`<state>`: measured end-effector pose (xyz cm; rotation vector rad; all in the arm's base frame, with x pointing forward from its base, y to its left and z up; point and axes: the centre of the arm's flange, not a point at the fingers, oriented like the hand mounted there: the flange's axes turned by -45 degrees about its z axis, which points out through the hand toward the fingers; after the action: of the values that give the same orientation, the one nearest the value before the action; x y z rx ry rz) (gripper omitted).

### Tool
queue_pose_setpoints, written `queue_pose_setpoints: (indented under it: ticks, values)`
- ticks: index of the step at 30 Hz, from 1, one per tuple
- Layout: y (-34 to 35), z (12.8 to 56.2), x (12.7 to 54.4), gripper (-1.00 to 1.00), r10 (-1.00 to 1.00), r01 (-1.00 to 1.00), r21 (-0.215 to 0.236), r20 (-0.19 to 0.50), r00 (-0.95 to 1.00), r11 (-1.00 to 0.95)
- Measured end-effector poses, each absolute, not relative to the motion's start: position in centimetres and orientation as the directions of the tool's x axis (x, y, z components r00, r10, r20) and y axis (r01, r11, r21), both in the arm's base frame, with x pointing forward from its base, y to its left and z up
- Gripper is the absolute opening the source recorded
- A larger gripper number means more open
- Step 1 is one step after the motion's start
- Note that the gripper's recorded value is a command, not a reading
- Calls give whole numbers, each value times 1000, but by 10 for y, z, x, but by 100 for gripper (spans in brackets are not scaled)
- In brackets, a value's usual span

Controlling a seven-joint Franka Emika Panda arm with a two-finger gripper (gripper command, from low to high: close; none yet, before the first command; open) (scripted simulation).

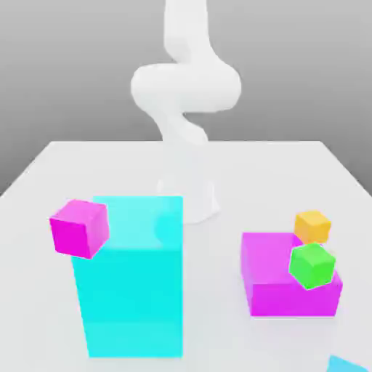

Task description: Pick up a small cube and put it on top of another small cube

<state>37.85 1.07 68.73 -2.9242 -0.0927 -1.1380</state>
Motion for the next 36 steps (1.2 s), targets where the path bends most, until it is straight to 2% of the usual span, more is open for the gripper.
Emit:
queue_pose_setpoints:
  ticks: [8,16,23,31,35,36]
  values:
    - [58,594,469,0,288,285,88,519,805,-955]
    - [117,477,528,0,514,511,108,345,785,-853]
    - [173,360,549,0,695,693,84,189,694,-716]
    - [223,216,539,0,851,851,13,20,525,-526]
    - [229,151,536,0,866,866,0,1,499,-499]
    - [229,139,536,-100,867,867,0,0,498,-498]
